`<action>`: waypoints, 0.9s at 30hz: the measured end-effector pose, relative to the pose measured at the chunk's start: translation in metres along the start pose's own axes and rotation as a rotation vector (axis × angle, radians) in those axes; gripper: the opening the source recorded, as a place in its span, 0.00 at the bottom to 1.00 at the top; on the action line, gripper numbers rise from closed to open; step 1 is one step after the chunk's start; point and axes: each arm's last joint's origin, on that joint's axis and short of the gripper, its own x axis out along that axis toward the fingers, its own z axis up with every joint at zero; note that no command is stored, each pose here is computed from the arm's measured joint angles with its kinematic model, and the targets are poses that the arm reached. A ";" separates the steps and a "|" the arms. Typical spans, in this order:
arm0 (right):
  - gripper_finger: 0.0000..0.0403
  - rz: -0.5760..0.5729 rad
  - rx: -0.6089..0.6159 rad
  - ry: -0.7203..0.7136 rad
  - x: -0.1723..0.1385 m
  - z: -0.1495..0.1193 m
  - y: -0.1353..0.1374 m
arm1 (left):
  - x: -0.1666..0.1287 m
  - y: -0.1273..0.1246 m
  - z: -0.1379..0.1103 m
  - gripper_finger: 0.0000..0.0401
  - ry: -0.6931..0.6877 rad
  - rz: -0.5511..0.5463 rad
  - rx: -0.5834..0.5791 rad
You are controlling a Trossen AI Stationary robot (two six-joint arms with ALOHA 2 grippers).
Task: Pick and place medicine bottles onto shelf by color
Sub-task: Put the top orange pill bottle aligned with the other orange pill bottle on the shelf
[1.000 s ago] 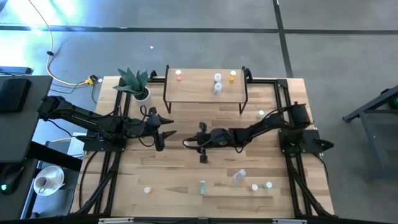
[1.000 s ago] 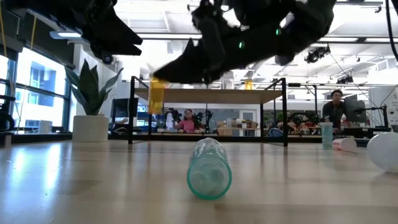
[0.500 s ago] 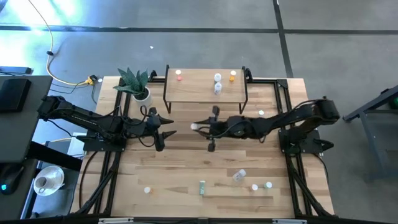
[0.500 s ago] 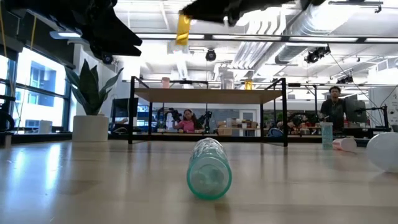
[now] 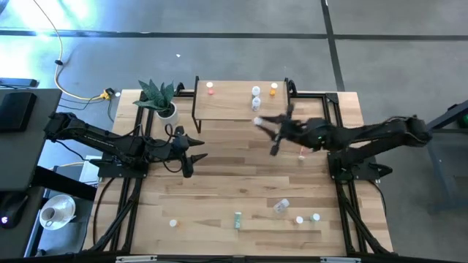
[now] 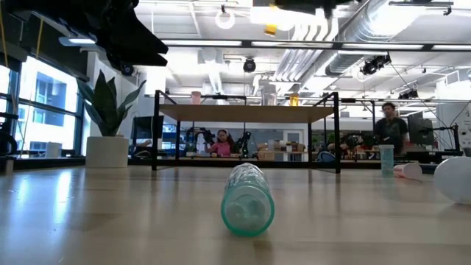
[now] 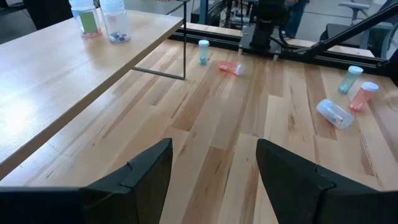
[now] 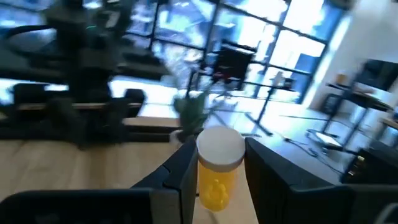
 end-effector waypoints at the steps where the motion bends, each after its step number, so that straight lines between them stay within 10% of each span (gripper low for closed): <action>1: 0.26 -0.029 0.025 -0.014 -0.006 -0.004 -0.007 | 0.000 0.000 0.000 0.56 0.000 0.000 0.000; 17: 0.26 -0.441 0.241 0.083 -0.034 -0.051 -0.074 | 0.000 0.000 0.001 0.56 -0.009 0.002 -0.004; 27: 0.26 -0.437 0.296 0.334 0.003 -0.045 -0.101 | 0.000 0.000 0.001 0.56 -0.009 0.005 -0.004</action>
